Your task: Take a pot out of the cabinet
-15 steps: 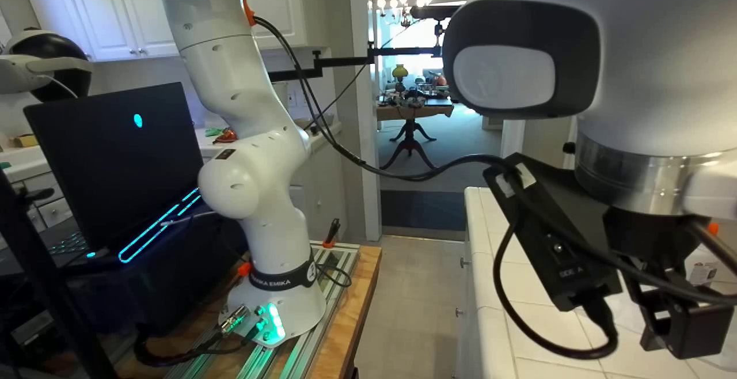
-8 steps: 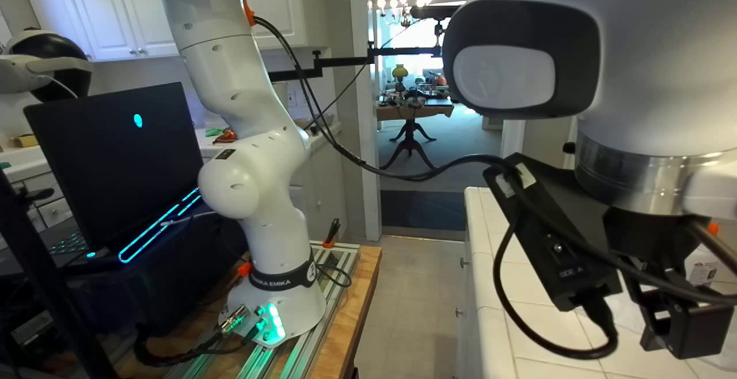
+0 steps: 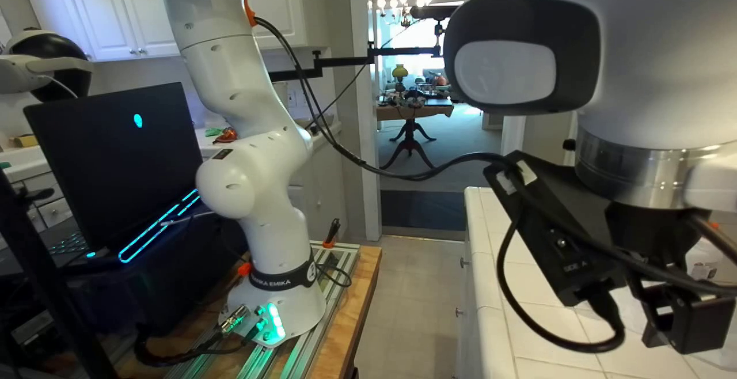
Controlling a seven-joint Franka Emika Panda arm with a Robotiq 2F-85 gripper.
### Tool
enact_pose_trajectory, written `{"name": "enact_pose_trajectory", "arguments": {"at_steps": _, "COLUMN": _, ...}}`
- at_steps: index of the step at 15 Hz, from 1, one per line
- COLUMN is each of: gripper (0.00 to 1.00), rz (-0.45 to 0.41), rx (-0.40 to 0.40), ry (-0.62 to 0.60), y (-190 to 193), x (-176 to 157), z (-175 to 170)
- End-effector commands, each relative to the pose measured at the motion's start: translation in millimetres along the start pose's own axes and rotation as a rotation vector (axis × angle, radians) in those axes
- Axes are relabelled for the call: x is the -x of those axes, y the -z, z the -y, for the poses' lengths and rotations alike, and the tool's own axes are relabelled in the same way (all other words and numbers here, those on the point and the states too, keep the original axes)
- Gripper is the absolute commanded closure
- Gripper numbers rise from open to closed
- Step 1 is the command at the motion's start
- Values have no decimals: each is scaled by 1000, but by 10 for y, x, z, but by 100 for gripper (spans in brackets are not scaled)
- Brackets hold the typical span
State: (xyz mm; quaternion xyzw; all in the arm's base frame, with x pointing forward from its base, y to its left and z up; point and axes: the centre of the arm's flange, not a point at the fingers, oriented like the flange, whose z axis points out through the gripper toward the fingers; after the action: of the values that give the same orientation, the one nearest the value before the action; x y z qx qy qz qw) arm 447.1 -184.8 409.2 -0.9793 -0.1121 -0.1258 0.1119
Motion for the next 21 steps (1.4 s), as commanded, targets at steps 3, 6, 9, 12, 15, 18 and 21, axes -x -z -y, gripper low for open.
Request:
{"name": "enact_pose_trajectory", "arguments": {"at_steps": 3, "gripper": 0, "rz": 3, "rx": 42, "ry": 224, "y": 85, "x": -126, "z": 278}}
{"name": "enact_pose_trajectory", "arguments": {"at_steps": 6, "gripper": 0, "rz": -55, "rx": 85, "ry": 304, "y": 166, "x": -272, "z": 441}}
{"name": "enact_pose_trajectory", "arguments": {"at_steps": 9, "gripper": 0, "rz": -130, "rx": 148, "ry": 366, "y": 363, "x": -406, "z": 560}}
{"name": "enact_pose_trajectory", "arguments": {"at_steps": 12, "gripper": 0, "rz": -188, "rx": 213, "ry": 436, "y": 651, "x": -519, "z": 670}}
{"name": "enact_pose_trajectory", "arguments": {"at_steps": 15, "gripper": 0, "rz": -219, "rx": 250, "ry": 459, "y": 942, "x": -563, "z": 799}}
{"name": "enact_pose_trajectory", "arguments": {"at_steps": 18, "gripper": 0, "rz": -262, "rx": 289, "ry": 469, "y": 1248, "x": -640, "z": 888}}
{"name": "enact_pose_trajectory", "arguments": {"at_steps": 21, "gripper": 0, "rz": -306, "rx": 316, "ry": 477, "y": 1584, "x": -738, "z": 958}}
